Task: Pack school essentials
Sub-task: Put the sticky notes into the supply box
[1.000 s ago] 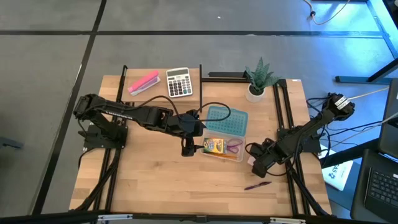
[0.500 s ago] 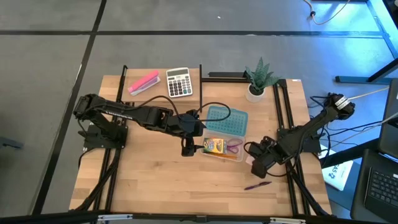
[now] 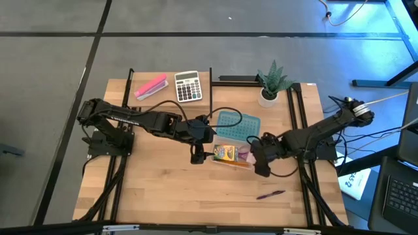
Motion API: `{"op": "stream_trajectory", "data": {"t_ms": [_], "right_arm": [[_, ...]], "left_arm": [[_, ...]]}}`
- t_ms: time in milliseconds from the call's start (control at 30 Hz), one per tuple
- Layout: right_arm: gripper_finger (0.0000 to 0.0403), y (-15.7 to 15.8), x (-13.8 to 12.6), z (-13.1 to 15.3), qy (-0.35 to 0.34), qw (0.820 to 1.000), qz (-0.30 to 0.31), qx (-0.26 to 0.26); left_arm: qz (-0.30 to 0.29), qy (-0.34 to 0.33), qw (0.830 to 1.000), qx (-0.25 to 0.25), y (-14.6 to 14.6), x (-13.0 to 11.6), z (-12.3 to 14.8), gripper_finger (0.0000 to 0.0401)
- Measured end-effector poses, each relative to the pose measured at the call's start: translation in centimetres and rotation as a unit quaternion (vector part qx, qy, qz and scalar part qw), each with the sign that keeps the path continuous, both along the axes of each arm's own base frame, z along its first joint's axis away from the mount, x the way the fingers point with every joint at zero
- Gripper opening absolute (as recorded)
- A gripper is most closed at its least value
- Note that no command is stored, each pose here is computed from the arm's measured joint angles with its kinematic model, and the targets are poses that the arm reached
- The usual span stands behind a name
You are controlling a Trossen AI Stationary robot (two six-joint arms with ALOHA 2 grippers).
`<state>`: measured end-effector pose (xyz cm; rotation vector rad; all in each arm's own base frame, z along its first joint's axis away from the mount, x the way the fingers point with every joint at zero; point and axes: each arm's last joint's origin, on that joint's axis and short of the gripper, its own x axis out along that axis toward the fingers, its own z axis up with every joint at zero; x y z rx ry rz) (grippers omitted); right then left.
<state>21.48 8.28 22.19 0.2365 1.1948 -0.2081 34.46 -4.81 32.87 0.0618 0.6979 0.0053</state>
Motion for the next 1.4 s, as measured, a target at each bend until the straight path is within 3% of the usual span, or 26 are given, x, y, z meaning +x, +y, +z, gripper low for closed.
{"op": "stream_trajectory", "data": {"t_ms": [567, 967, 1400], "right_arm": [[0.0384, -1.2, 4.0, -3.5, 0.005, 0.991, 0.11, -0.072], [0.0384, -0.9, 4.8, -5.4, 0.034, 0.99, 0.121, -0.061], [0.0384, -0.8, 4.9, -5.5, 0.032, 0.991, 0.121, -0.052]], "left_arm": [[0.0, 0.0, 1.0, 0.0, 0.0, 0.0, 0.0, 0.039], [0.0, 0.0, 1.0, 0.0, 0.0, 0.0, 0.0, 0.039], [0.0, 0.0, 1.0, 0.0, 0.0, 0.0, 0.0, 0.039]]}}
